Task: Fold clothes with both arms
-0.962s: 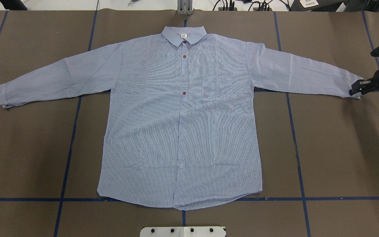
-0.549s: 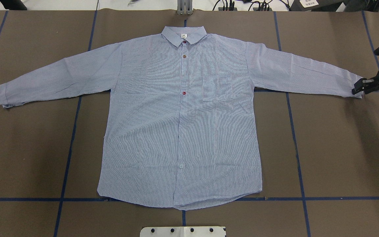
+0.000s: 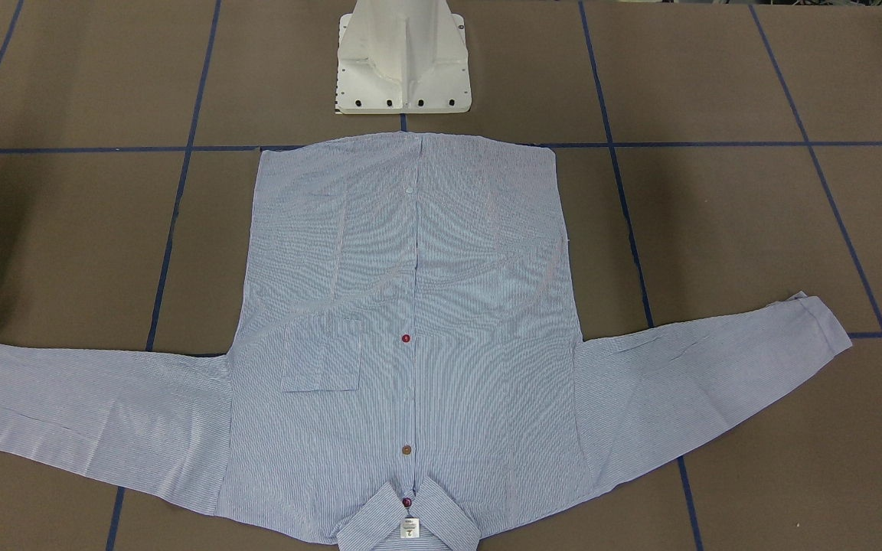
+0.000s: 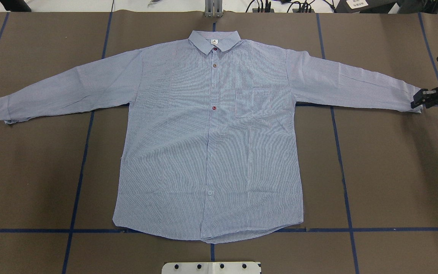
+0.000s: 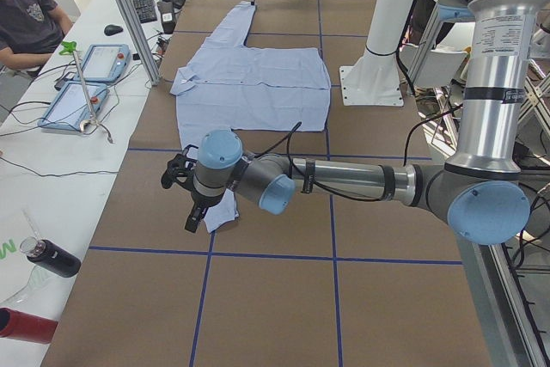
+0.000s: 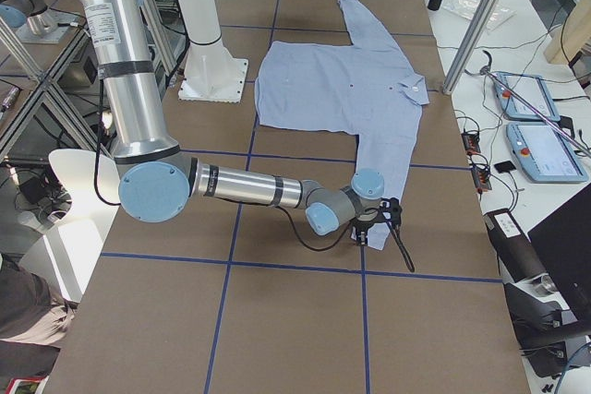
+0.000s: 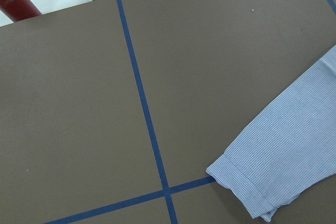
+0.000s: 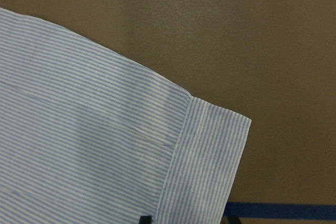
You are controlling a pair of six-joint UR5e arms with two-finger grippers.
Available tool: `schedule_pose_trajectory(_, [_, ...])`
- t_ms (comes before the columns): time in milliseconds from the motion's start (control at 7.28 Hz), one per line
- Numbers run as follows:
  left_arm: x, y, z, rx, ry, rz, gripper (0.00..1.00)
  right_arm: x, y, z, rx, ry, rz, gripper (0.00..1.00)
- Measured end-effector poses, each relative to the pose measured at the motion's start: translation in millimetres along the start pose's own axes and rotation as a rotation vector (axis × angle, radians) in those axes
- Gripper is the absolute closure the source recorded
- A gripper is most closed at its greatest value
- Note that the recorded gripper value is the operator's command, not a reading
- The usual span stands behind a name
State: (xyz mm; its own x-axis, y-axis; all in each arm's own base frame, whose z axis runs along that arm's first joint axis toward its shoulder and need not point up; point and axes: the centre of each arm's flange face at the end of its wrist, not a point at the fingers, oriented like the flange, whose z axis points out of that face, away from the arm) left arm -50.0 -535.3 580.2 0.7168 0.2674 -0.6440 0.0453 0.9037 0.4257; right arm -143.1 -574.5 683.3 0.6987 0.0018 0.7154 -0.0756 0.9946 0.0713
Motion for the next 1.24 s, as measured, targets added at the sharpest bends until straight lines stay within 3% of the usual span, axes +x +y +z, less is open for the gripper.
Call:
schedule_pose_trajectory(549, [0,-2,0,0.001,0.000,0.000,0.00,-2,-13,-14,0.030,-0.007,0.021,0.40])
schedule_pose_trajectory(1236, [0,-2,0,0.001,0.000,0.000,0.00,5,-10,-9,0.023,0.009,0.043,0.41])
